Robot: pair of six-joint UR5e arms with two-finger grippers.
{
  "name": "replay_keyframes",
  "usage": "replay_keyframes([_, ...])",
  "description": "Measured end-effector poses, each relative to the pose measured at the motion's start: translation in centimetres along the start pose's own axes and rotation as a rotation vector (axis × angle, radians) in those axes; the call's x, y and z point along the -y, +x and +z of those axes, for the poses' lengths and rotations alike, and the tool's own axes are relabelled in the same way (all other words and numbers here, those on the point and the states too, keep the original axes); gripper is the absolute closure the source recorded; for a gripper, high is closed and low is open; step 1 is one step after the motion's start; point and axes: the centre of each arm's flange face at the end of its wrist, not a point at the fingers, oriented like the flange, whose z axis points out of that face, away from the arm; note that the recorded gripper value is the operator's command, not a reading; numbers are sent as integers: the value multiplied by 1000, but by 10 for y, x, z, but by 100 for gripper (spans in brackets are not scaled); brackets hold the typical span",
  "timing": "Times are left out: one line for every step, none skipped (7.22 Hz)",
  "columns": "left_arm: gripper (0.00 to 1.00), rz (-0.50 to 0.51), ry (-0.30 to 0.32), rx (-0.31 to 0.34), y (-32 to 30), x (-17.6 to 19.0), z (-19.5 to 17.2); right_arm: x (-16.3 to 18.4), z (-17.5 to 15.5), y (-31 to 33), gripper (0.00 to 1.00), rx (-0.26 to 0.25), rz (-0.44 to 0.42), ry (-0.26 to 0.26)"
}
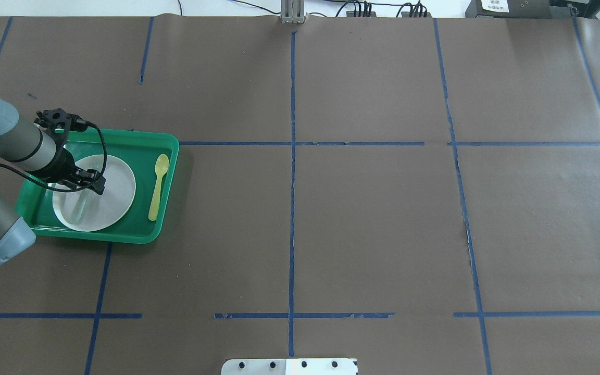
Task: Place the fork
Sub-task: 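Lower the left gripper and close it on the fork handle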
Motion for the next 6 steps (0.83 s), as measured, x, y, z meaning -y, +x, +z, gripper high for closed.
replay_keyframes([90,1,-1,0,0,-1,1,0,0,0,0,0,0,0])
replay_keyframes([100,2,-1,-1,0,-1,1,0,0,0,0,0,0,0])
replay_keyframes([100,3,0,-3,0,-2,0,0,0,0,0,0,0,0])
replay_keyframes([100,5,3,-7,1,-3,-3,0,0,0,0,0,0,0])
replay_keyframes([100,11,12,-16,5,-4,-10,0,0,0,0,0,0,0])
replay_keyframes([100,18,23,-25,7,-8,-21,0,0,0,0,0,-1,0])
